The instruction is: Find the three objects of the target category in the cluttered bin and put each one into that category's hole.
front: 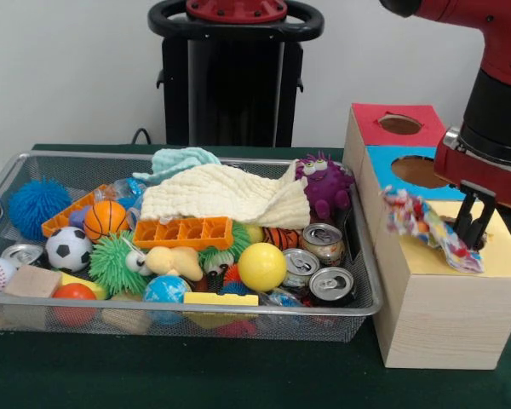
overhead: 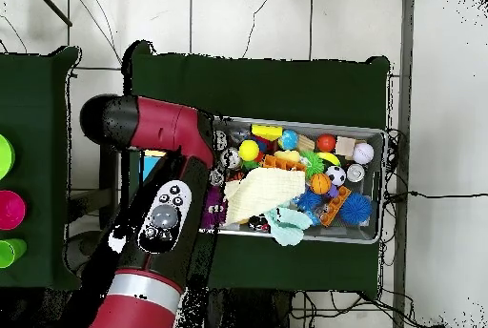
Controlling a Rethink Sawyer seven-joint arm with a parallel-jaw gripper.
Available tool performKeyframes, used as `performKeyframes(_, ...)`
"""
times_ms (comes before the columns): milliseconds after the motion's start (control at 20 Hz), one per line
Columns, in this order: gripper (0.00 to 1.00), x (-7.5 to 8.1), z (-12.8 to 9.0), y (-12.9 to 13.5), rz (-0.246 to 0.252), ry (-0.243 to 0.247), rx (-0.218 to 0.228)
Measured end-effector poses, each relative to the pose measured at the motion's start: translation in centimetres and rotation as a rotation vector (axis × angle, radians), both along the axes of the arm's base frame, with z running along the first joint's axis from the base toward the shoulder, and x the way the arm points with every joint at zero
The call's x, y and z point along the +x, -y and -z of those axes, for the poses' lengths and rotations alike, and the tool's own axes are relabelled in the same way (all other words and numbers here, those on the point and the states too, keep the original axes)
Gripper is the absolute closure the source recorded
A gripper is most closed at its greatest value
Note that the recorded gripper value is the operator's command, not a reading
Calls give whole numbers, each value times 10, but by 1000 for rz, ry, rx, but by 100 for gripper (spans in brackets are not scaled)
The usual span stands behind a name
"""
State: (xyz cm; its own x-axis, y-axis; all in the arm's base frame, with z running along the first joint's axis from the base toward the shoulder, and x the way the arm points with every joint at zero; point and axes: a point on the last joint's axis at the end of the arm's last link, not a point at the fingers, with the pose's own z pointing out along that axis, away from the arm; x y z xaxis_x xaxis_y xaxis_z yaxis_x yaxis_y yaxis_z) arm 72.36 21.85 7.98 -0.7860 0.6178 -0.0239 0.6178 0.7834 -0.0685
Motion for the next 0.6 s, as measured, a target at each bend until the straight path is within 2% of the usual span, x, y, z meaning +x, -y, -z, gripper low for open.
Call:
performKeyframes(150,100,-14,8,-10,19,-92,49)
performKeyframes(200,100,-16,9,-11,23,-105,56)
performKeyframes(400,100,-13,11,-5,49,-115,69)
performKeyframes(600,100,-13,12,-5,55,-116,69)
